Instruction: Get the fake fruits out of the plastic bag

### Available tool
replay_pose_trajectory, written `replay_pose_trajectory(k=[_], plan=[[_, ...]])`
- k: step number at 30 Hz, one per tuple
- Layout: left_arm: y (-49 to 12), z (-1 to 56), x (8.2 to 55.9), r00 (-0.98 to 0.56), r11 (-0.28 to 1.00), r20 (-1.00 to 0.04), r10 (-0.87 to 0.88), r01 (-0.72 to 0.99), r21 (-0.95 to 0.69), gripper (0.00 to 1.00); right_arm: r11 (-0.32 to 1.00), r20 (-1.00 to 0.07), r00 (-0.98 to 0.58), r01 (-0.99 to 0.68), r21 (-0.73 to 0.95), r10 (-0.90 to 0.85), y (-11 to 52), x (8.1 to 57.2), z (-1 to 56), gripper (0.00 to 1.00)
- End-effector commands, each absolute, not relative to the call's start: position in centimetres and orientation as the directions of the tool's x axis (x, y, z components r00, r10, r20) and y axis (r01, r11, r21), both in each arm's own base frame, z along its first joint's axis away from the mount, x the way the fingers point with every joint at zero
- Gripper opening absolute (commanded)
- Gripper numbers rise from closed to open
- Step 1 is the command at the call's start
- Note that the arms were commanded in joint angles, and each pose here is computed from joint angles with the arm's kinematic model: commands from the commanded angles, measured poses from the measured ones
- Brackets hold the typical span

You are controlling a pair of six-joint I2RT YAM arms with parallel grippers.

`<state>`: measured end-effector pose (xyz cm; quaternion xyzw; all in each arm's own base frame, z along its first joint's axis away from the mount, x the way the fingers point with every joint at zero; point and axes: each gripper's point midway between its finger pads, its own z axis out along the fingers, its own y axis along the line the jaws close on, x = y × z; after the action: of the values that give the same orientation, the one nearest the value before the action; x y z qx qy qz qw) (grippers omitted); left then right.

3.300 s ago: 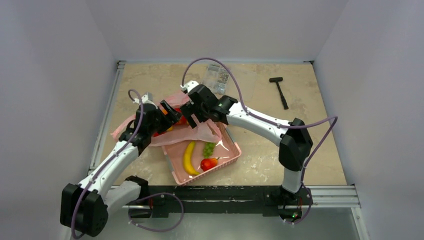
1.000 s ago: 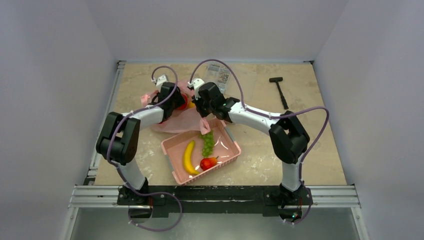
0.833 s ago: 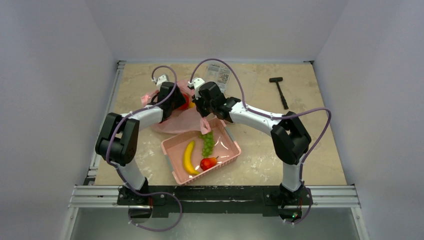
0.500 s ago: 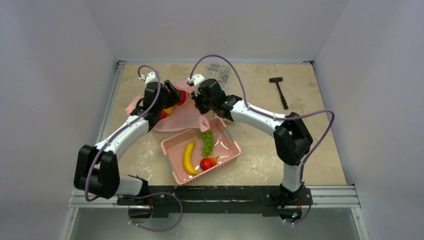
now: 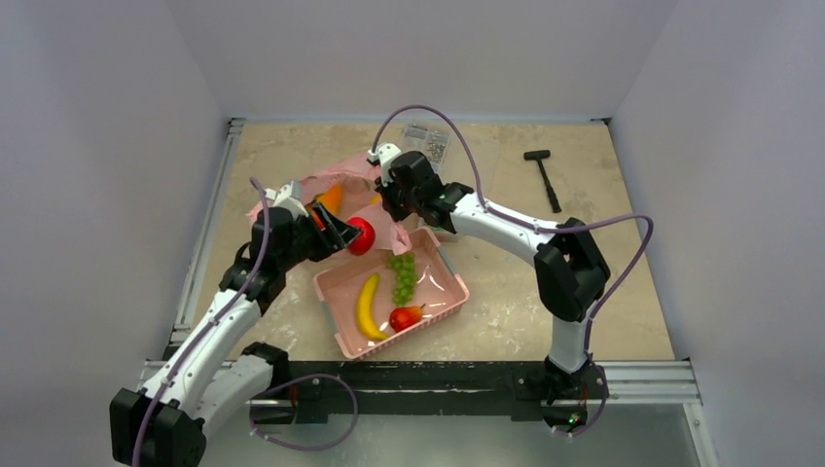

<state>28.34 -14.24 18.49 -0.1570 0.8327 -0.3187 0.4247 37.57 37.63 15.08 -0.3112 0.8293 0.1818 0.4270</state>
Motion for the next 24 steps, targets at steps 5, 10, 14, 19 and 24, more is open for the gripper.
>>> replay_pose_trajectory(k=[5, 10, 14, 19, 24], plan=[[-22.5, 19.1, 21.1, -0.775, 0.554, -0.431, -0.461, 0.128, -0.822, 0.0, 0.706, -0.874, -0.38, -0.706, 0.063, -0.302, 38.2, 37.0, 20.2, 0.0], [-25.3, 16.1, 19.5, -0.818, 0.564, -0.381, -0.432, 0.084, -0.821, 0.0, 0.7, -0.871, -0.385, -0.71, 0.069, -0.305, 38.2, 36.8, 19.9, 0.0], [-28.0, 16.0, 20.1, -0.839, 0.516, -0.341, -0.423, 0.086, -0.853, 0.0, 0.702, -0.869, -0.386, -0.709, 0.065, -0.309, 38.0, 36.8, 19.6, 0.0], [-30.0, 14.8, 21.6, -0.847, 0.531, -0.328, -0.417, 0.065, -0.845, 0.08, 0.696, -0.87, -0.386, -0.714, 0.07, -0.308, 38.1, 36.6, 19.4, 0.0], [-32.4, 13.5, 21.6, -0.89, 0.487, -0.256, -0.378, 0.044, -0.872, 0.29, 0.698, -0.868, -0.39, -0.712, 0.073, -0.307, 38.0, 36.5, 19.0, 0.0]])
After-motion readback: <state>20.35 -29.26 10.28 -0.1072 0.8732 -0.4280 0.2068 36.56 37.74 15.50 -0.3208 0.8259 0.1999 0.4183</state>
